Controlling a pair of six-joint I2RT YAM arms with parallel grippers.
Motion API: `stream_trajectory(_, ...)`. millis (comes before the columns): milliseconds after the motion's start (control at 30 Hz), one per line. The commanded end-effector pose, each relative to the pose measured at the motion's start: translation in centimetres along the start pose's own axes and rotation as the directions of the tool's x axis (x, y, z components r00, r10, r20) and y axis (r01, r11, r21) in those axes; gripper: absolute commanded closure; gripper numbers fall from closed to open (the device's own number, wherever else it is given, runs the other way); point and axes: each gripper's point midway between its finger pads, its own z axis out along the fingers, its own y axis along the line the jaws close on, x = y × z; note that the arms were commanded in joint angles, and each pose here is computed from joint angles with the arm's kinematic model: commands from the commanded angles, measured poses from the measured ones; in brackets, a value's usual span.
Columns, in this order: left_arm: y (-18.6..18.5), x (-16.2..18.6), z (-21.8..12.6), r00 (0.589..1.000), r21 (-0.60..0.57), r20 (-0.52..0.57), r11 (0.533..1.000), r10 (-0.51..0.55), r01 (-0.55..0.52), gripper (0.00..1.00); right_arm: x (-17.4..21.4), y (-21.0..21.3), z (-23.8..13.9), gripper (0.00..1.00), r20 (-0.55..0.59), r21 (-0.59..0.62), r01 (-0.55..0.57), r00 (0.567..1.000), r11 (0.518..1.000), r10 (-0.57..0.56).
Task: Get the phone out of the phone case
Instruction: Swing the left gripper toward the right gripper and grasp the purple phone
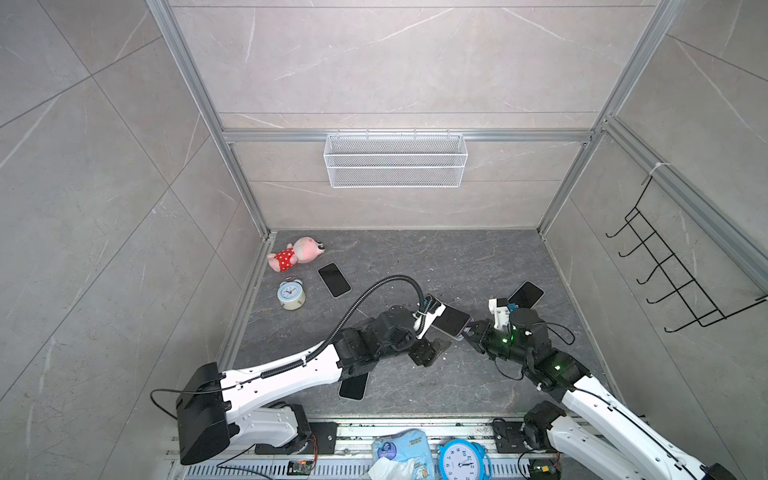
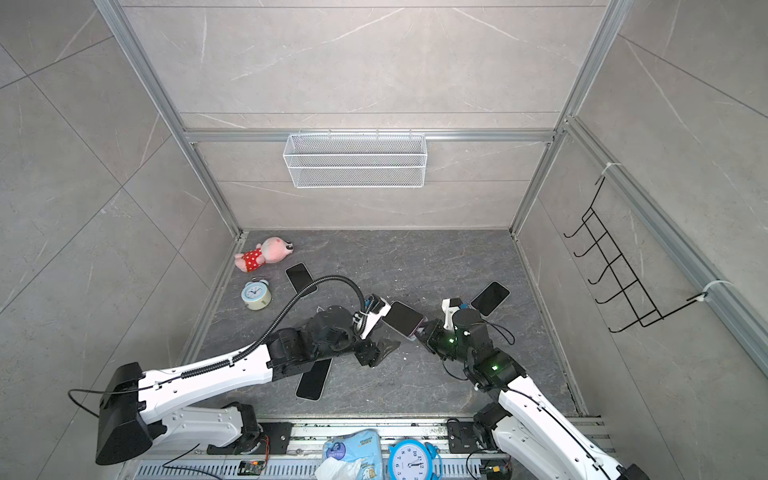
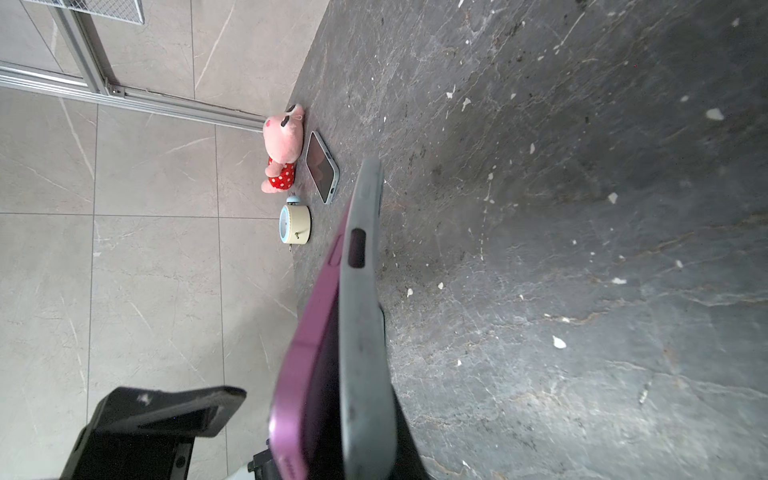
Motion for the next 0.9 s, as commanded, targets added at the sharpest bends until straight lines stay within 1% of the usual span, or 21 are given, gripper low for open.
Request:
stream_trajectory(0, -0.6, -2.2, 0.2, 0.993, -0.029, 0.035, 0.993, 0.115, -0.114, 0.25, -0.8, 1.7, -0.5, 1.00, 0.035, -0.048, 0.038, 0.999, 0.998, -0.036)
stream_trajectory(200, -0.2, -2.0, 2.3, 0.990, -0.074, -0.006, 0.988, 0.139, -0.139, 0.26, -0.7, 1.5, -0.4, 1.00, 0.031, -0.047, 0.033, 0.999, 0.998, -0.031)
stream_trajectory(367, 0.4, -2.2, 3.2, 0.990, -0.108, -0.006, 0.984, 0.142, -0.141, 0.28, -0.6, 1.4, -0.4, 1.00, 0.032, -0.051, 0.030, 0.999, 0.998, -0.028)
stream_trajectory(633, 0.5, -2.4, 4.4, 0.991, -0.117, -0.005, 0.984, 0.135, -0.135, 0.31, -0.6, 1.6, -0.4, 1.00, 0.029, -0.068, 0.023, 0.999, 0.997, -0.021)
stream_trajectory(767, 1.4, -2.4, 4.9, 0.991, -0.169, -0.010, 0.977, 0.134, -0.134, 0.34, -0.4, 1.6, -0.5, 1.00, 0.025, -0.075, 0.019, 1.000, 0.997, -0.017)
stream_trajectory(867, 2.4, -2.5, 5.0, 0.990, -0.230, -0.014, 0.964, 0.138, -0.137, 0.38, -0.3, 1.6, -0.5, 1.00, 0.023, -0.080, 0.019, 1.000, 0.997, -0.017)
